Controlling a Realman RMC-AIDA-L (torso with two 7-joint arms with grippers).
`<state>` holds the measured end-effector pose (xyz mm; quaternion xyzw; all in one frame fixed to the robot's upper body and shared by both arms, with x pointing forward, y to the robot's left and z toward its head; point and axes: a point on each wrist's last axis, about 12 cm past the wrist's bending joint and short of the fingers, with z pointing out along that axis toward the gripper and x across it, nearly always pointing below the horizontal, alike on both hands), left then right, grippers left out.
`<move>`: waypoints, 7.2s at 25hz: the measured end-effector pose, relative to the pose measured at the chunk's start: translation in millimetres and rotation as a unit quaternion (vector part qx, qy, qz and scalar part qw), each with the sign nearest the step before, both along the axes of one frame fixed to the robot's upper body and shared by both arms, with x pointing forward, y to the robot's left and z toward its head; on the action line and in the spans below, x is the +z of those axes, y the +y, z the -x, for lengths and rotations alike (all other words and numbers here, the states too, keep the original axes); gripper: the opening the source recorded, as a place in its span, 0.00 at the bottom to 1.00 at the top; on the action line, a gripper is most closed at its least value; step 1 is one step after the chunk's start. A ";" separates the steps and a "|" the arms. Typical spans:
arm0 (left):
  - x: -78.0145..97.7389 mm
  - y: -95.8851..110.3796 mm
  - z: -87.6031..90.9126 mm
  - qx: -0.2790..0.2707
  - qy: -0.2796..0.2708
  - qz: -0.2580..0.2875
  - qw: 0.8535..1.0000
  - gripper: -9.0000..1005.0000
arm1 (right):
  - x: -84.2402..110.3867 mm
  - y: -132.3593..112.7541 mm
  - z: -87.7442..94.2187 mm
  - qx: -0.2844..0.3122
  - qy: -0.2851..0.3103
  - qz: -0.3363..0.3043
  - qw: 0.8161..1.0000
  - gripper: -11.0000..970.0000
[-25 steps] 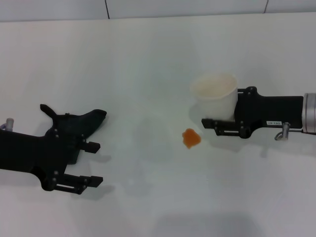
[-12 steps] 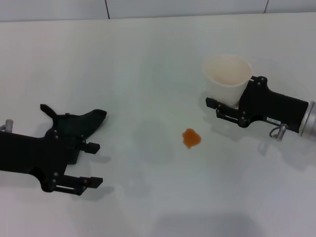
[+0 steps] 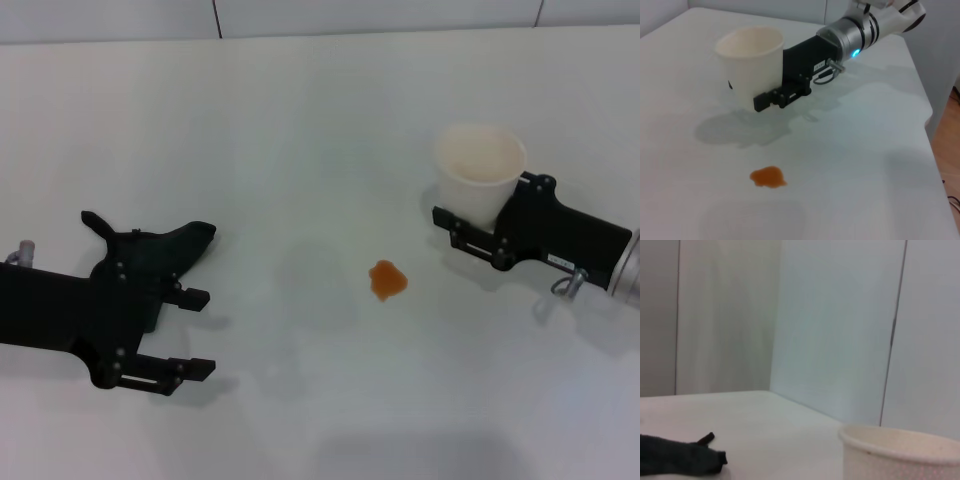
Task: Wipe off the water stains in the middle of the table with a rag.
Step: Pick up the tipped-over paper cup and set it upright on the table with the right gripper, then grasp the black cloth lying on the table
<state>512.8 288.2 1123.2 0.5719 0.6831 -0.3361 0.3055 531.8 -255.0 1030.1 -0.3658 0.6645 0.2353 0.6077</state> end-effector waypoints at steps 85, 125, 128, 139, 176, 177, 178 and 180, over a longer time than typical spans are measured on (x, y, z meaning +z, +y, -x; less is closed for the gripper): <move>13.4 32.9 3.9 0.102 -0.034 0.054 0.993 0.70 | 127.4 -87.2 7.6 0.172 0.181 0.131 0.959 0.88; 17.8 41.1 -0.2 0.121 -0.050 0.045 0.990 0.70 | 151.9 -5.4 -50.6 0.205 0.203 0.201 0.936 0.87; 26.0 49.8 -6.5 0.158 -0.038 0.029 0.986 0.70 | 152.0 -5.6 -50.9 0.204 0.202 0.200 0.937 0.87; 39.6 39.5 -41.5 0.235 0.063 -0.081 0.967 0.69 | 150.6 0.1 -54.1 0.197 0.193 0.200 0.940 0.87; -21.2 -5.6 -68.8 0.295 0.167 -0.195 0.920 0.43 | 148.0 10.2 -57.9 0.196 0.183 0.209 0.940 0.87; -21.3 -5.9 -69.2 0.297 0.167 -0.196 0.920 0.40 | 147.6 9.8 -57.6 0.196 0.184 0.209 0.940 0.87; -21.3 -5.8 -69.4 0.297 0.166 -0.196 0.920 0.38 | 147.4 9.6 -57.5 0.195 0.184 0.209 0.940 0.87; -20.8 -6.3 -70.0 0.297 0.165 -0.194 0.920 0.33 | 147.1 9.2 -57.6 0.194 0.184 0.209 0.941 0.87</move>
